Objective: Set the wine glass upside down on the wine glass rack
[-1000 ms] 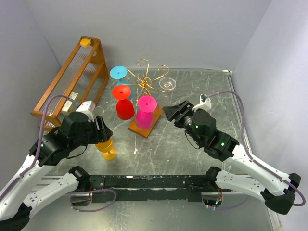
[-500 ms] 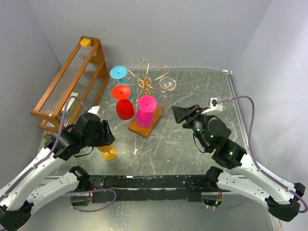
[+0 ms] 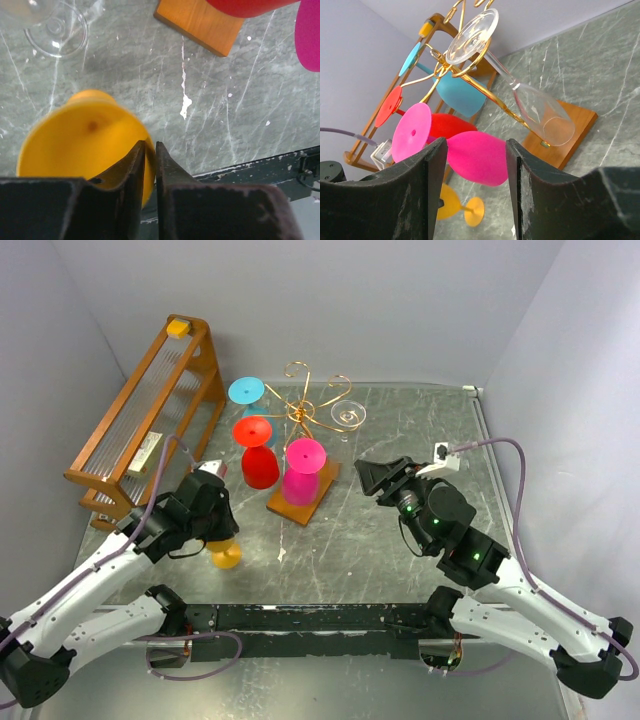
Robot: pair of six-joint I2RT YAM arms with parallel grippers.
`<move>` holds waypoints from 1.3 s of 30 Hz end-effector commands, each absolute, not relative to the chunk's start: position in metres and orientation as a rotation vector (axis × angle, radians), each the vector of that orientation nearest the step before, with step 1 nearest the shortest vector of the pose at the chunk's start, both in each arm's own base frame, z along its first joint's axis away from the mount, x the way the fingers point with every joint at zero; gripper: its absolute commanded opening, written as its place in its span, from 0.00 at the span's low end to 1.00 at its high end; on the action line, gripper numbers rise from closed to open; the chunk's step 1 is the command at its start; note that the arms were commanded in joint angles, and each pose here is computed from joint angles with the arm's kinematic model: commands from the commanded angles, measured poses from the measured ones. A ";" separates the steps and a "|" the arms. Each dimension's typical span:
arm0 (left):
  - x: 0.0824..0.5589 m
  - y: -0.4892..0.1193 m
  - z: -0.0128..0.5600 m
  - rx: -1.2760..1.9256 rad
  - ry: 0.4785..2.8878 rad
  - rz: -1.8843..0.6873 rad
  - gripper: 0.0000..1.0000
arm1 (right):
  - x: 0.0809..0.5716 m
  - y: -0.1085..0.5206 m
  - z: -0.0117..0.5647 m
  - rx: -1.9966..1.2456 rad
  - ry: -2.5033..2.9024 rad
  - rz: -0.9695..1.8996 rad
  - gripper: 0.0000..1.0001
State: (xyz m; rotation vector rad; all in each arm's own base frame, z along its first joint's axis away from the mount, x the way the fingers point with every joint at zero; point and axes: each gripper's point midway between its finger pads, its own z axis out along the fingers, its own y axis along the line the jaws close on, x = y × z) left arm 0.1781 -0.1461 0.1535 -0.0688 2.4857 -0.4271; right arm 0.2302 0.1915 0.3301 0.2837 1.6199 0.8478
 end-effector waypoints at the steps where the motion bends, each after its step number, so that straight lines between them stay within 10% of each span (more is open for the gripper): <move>1: 0.181 -0.148 0.152 -0.045 2.478 -0.418 0.13 | 0.230 0.184 0.343 0.335 1.590 0.865 0.50; 21: 0.136 -0.188 0.260 0.407 2.213 -0.901 0.07 | 0.226 0.182 0.354 0.365 1.576 0.911 0.48; 39: 0.088 -0.230 0.435 0.684 1.414 -1.438 0.07 | 0.175 0.221 0.445 -0.033 1.289 1.247 0.56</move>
